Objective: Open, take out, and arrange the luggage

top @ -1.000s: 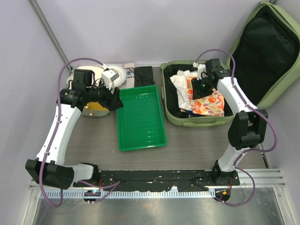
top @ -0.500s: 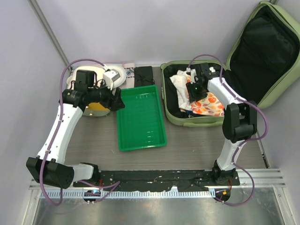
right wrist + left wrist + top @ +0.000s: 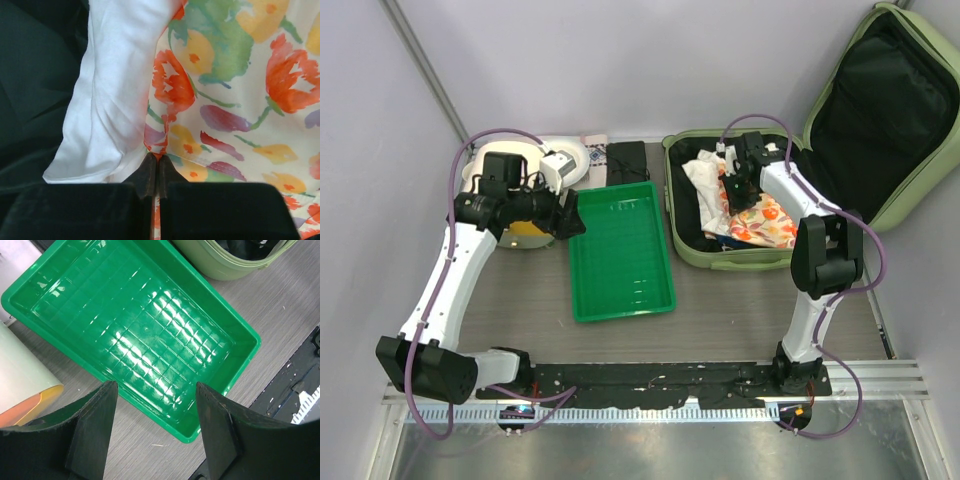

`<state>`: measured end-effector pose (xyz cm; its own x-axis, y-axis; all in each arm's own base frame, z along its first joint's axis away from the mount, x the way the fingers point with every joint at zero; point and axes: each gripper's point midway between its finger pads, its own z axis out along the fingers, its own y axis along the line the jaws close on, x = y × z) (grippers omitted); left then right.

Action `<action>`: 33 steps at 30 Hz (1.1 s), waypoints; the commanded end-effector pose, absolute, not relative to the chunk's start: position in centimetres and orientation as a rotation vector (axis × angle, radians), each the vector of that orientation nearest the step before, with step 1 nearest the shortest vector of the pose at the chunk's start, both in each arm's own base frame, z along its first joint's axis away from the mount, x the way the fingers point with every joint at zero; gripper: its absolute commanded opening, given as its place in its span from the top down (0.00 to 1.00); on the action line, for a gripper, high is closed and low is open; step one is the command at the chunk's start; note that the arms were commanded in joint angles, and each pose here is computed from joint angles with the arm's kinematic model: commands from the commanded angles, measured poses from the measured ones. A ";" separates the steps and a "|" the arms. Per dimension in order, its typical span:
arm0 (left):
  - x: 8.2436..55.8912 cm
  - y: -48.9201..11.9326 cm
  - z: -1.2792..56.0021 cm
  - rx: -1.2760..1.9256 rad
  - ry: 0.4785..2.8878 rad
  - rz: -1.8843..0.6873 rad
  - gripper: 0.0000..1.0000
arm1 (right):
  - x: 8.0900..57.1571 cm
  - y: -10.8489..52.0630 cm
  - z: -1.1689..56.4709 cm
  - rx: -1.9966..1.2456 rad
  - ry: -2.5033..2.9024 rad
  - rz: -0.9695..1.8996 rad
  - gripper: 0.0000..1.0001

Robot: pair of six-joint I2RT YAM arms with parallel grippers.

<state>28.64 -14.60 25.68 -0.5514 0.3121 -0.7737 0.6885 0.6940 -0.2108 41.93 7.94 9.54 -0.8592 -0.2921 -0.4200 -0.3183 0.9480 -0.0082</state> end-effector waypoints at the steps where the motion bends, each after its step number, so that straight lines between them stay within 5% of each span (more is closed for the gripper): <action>1: 28.7 -14.6 26.7 0.780 2.110 -0.625 0.32 | 43.0 7.3 12.5 -0.436 2.599 0.087 0.99; 16: 28.5 -14.3 26.1 0.756 2.134 -0.614 0.32 | 41.0 14.2 23.0 -0.467 2.300 0.726 0.99; 33: 27.9 -13.1 27.3 0.644 2.156 -0.598 0.30 | 35.7 28.8 21.6 -0.627 2.232 1.072 0.99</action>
